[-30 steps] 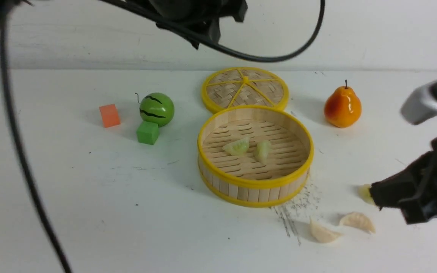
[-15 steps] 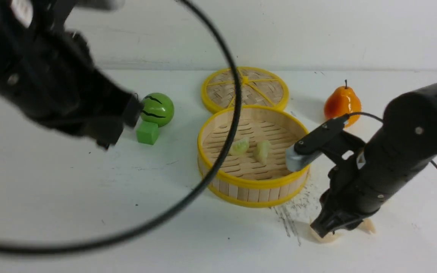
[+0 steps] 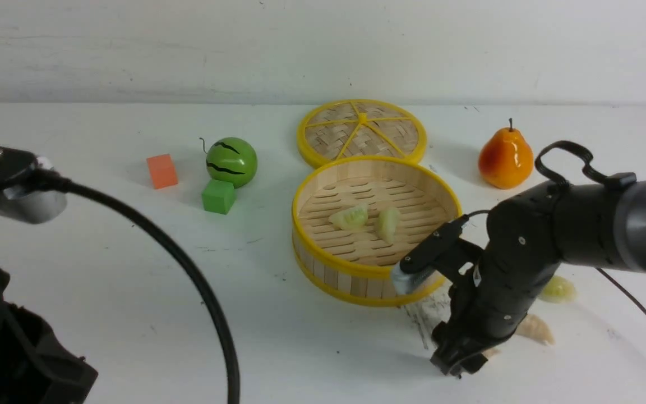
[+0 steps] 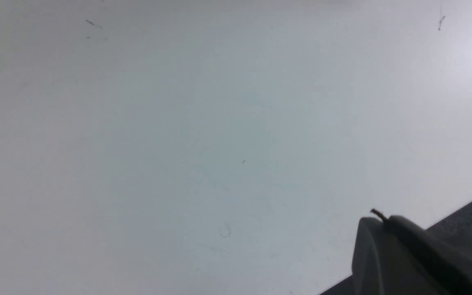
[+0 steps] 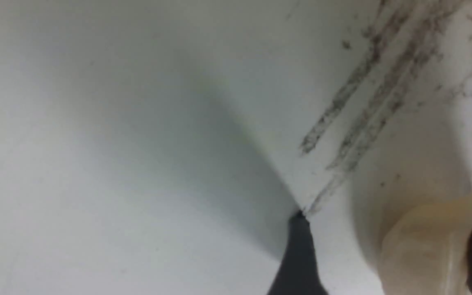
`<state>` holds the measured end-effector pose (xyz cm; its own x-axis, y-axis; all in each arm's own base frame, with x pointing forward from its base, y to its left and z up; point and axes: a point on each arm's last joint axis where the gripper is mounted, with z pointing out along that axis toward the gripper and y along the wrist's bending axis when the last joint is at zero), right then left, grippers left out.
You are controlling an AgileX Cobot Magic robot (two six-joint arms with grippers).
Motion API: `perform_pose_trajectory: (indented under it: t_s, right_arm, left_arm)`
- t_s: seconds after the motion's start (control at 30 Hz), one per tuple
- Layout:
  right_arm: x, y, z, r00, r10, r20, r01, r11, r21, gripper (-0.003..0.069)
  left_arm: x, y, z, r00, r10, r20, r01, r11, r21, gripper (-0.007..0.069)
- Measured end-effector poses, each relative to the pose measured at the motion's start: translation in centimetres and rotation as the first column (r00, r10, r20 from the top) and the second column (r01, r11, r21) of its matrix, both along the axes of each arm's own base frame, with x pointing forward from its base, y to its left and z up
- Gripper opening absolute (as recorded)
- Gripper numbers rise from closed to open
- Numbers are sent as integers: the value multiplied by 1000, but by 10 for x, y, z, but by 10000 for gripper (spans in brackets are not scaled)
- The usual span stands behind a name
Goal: Put the dumplings into the steamer on the white table.
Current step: 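Reach for and grasp a dumpling lying on the table beside the steamer, then place the dumpling in the bamboo steamer basket with the right gripper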
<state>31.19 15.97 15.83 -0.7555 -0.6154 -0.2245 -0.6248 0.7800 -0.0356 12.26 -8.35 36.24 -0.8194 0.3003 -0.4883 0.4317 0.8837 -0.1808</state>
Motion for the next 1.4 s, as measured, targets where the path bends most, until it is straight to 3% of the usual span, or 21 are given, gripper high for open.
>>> perform_pose_trajectory:
  t_s: [0.07,0.17,0.37,0.53,0.67,0.83,1.13,1.27,1.4]
  right_arm:
    - [0,0,2,1000,0,-9,0,1000,-4,328]
    - [1,0,7,999,2,-41,-3,1000,-21,236]
    - [11,9,57,999,-29,-36,30,999,33,242]
    - [36,34,126,992,-103,78,79,961,265,242]
    - [59,50,144,980,-150,127,91,919,384,242]
    - [89,67,121,965,-222,139,137,881,454,242]
    - [112,77,51,969,-237,63,193,896,401,244]
    - [109,77,45,974,-224,24,199,905,376,304]
    - [99,72,66,985,-170,-21,168,935,311,398]
  left_arm:
    - [-3,2,0,1000,0,7,0,1000,-4,-14]
    - [-5,3,1,1000,0,16,0,1000,-9,-14]
    - [-6,4,2,1000,0,22,0,1000,-13,-14]
    - [-6,4,3,1000,1,25,-1,1000,-15,-14]
    - [-6,4,3,1000,1,26,-1,1000,-15,-14]
    - [-8,4,2,1000,-2,8,2,1000,-4,-14]
    - [-10,5,3,1000,-3,14,3,1000,-13,-14]
    - [-10,5,3,1000,-4,11,4,1000,-18,-13]
    - [-11,4,3,1000,-6,7,6,1000,-25,-13]
